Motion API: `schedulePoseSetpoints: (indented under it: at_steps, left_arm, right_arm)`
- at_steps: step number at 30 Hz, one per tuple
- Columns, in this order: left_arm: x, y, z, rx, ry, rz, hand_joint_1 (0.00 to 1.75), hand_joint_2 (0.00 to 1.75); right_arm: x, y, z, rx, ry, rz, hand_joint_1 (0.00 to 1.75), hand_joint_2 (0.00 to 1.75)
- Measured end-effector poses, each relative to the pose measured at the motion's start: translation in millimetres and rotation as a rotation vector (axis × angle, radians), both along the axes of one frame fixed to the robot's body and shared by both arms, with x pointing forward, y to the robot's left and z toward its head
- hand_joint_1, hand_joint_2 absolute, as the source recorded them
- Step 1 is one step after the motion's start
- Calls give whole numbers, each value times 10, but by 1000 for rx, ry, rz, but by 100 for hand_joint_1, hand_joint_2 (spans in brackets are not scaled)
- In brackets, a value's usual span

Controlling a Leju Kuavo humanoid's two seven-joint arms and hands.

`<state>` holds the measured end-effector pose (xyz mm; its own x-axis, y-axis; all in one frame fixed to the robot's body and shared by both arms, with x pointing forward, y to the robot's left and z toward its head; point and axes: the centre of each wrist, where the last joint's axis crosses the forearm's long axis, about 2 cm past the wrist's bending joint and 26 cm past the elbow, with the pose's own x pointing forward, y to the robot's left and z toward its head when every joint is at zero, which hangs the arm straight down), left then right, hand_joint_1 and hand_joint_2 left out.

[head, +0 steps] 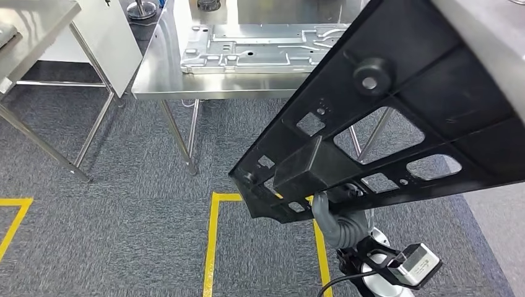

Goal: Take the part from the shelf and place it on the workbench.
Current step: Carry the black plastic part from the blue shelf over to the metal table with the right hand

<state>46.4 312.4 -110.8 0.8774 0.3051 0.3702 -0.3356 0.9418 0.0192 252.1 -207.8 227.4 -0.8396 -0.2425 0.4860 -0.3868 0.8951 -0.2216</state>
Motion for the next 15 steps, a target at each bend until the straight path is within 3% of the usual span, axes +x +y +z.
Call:
schedulePoseSetpoints:
  at_steps: [15]
  left_arm:
    - [40, -15, 4, -2, -8, -6, 0, 175]
  right_arm:
    - [-44, -94, -56, -6, -5, -22, 175, 175]
